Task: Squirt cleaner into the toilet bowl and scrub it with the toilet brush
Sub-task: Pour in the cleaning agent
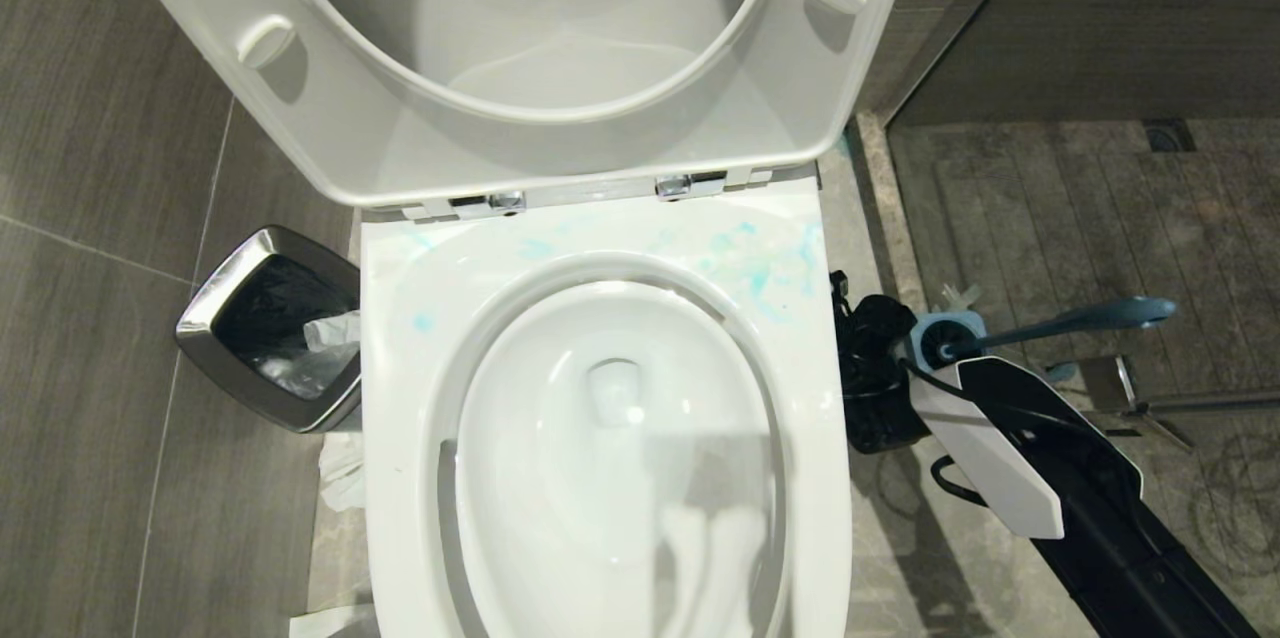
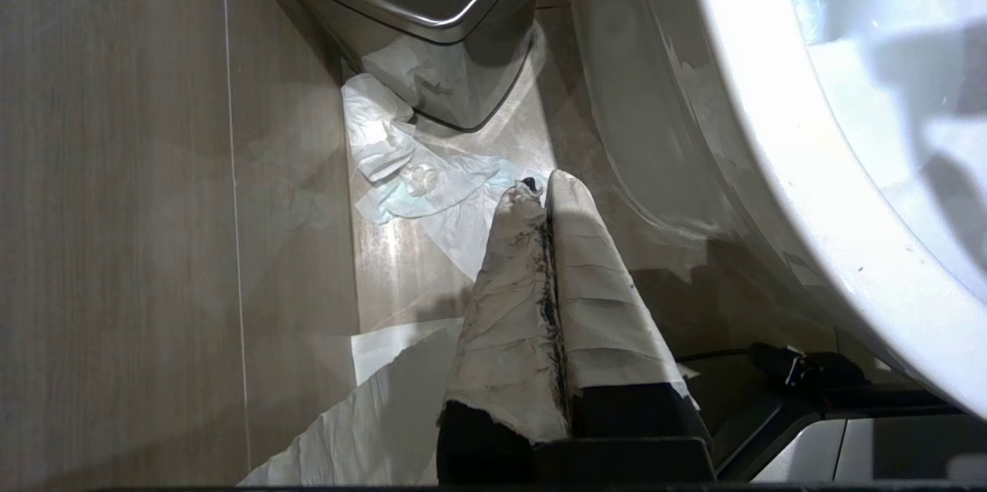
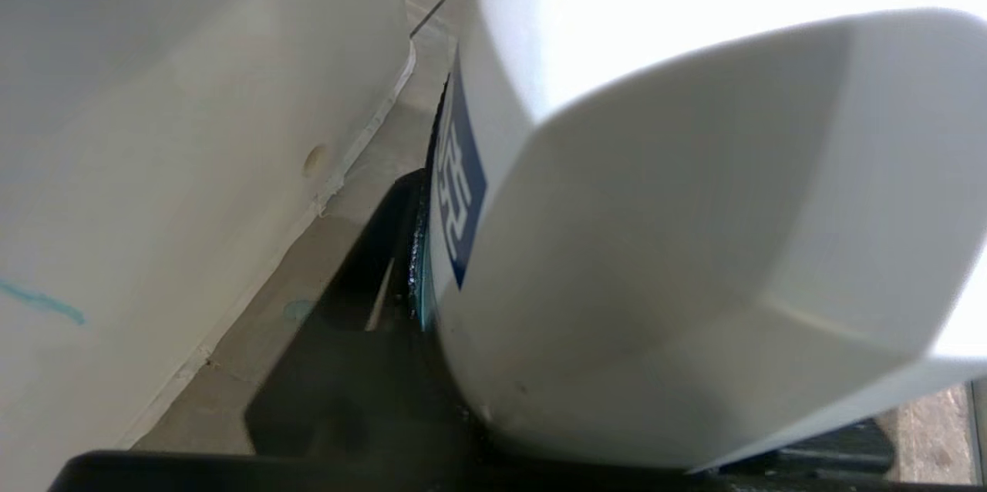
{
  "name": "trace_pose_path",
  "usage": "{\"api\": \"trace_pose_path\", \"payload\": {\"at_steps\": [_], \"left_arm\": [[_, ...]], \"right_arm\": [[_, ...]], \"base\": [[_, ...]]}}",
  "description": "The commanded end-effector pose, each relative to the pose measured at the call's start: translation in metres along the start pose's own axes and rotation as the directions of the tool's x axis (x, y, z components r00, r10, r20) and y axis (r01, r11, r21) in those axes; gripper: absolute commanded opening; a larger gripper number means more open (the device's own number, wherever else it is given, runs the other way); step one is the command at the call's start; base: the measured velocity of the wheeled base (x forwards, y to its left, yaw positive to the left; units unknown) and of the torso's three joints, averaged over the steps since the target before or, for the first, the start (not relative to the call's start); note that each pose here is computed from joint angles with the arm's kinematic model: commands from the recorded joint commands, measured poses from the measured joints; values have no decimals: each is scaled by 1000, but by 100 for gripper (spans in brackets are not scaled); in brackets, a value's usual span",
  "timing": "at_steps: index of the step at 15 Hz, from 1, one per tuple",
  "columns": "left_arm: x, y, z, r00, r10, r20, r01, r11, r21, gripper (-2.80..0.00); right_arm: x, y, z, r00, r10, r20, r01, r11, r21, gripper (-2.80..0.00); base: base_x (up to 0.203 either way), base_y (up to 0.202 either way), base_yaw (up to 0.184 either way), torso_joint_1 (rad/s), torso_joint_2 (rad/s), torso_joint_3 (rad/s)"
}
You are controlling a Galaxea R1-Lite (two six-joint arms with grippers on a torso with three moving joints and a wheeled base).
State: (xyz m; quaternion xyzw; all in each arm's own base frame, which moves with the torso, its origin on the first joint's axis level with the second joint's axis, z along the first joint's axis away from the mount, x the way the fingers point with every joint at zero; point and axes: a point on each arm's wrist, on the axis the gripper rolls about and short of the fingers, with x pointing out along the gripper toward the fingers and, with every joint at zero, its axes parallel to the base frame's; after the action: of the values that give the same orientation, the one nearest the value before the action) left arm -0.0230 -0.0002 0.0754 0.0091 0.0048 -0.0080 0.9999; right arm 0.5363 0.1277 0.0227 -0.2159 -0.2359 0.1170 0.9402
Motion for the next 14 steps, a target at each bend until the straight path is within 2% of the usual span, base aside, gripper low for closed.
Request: {"api": "trace_pose_path", "payload": {"at_steps": [1, 4, 9, 12, 14], "left_arm": [[0, 0, 0, 1000, 1, -1, -1, 1000, 0, -280], [0, 0, 0, 1000, -1, -1, 1, 1000, 0, -280], [0, 0, 0, 1000, 0, -1, 0, 1000, 0, -280], [0, 0, 0, 1000, 0, -1, 0, 1000, 0, -280], [0, 0, 0, 1000, -1, -1, 1, 1000, 0, -280]], "right_arm": [[3, -4, 7, 1000, -14, 19, 14, 1000, -5, -280], [10, -15, 26, 999, -35, 38, 36, 999, -5, -280], [15, -46, 67, 991, -136, 17, 136, 991, -12, -280], [7, -66, 104, 990, -140, 2, 140, 990, -14, -280], [-4, -83, 139, 988, -155, -8, 155, 988, -11, -280]], "base": [[0, 0, 0, 0, 0, 0], [0, 0, 0, 0, 0, 0], [0, 0, 0, 0, 0, 0], [0, 0, 0, 0, 0, 0], [0, 0, 0, 0, 0, 0]]}}
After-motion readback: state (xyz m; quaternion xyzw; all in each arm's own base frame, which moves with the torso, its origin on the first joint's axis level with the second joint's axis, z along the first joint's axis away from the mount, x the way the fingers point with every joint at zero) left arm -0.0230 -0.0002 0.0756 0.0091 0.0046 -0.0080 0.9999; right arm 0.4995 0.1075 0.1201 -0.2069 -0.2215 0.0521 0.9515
